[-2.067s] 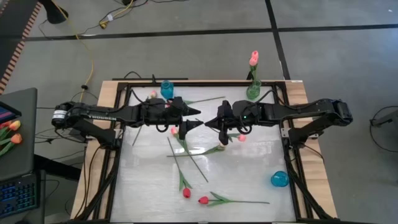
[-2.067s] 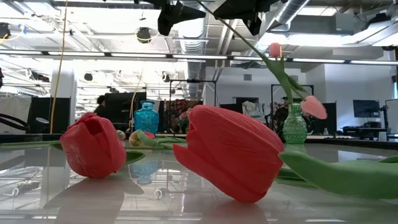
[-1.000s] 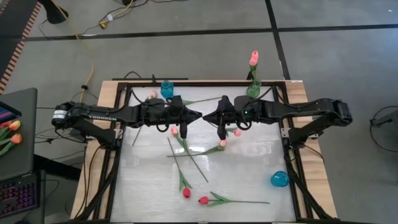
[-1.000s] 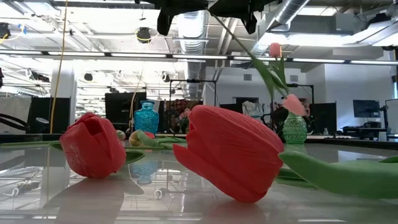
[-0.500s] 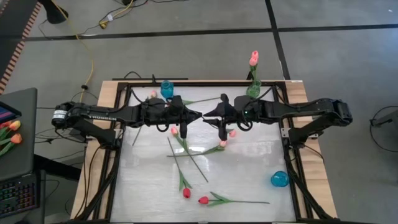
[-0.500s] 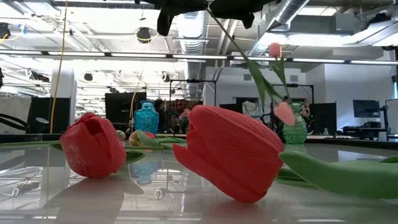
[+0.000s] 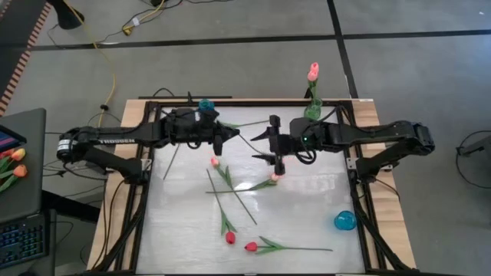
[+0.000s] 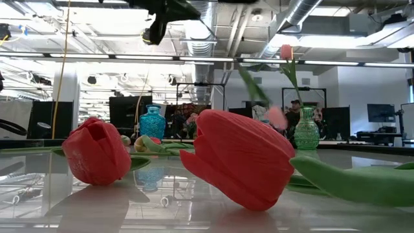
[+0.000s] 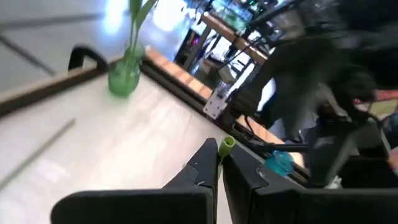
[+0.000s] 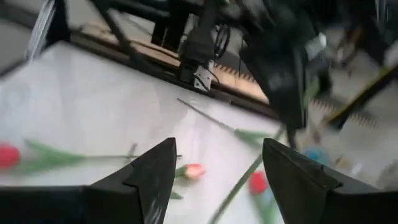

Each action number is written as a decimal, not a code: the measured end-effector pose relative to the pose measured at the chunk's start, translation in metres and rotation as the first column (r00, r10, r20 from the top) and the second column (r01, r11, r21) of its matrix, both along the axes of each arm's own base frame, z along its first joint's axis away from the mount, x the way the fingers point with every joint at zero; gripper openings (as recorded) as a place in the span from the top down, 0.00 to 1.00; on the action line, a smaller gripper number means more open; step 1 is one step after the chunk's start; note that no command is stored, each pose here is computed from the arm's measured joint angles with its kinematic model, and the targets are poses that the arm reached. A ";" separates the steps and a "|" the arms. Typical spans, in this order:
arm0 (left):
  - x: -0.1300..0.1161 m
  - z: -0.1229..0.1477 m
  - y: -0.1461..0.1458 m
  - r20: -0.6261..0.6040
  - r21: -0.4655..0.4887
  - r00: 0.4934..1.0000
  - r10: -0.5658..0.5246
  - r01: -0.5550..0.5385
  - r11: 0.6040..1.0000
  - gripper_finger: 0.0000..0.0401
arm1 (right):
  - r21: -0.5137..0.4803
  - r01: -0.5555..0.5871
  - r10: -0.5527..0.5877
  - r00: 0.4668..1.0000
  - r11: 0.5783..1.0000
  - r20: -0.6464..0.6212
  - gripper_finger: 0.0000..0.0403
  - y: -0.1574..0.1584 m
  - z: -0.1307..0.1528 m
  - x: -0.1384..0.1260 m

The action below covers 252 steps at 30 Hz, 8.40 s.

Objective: Sort flowers into vase by color
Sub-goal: Put the pink flower into the green vase, then put the bottom right light pink flower into the top blue vase

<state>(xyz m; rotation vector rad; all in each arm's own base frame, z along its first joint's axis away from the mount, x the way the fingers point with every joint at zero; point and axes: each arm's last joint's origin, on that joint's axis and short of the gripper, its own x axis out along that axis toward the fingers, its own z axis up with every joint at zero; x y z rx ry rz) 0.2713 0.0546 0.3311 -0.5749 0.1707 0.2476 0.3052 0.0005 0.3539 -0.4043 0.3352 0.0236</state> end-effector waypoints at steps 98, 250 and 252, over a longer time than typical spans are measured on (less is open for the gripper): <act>-0.037 -0.016 0.077 -0.083 -0.341 0.992 -0.098 0.064 0.938 0.45 | -0.264 0.173 -0.132 0.977 0.949 0.169 0.95 -0.026 0.060 -0.052; -0.014 -0.007 0.042 -0.018 -0.212 0.995 -0.102 0.095 0.973 0.45 | 0.438 0.824 -0.929 0.362 0.359 0.080 0.49 -0.148 -0.127 -0.210; -0.014 -0.006 0.041 -0.017 -0.211 0.994 -0.105 0.099 0.972 0.45 | 0.429 0.832 -0.929 0.366 0.352 0.051 0.44 -0.148 -0.124 -0.211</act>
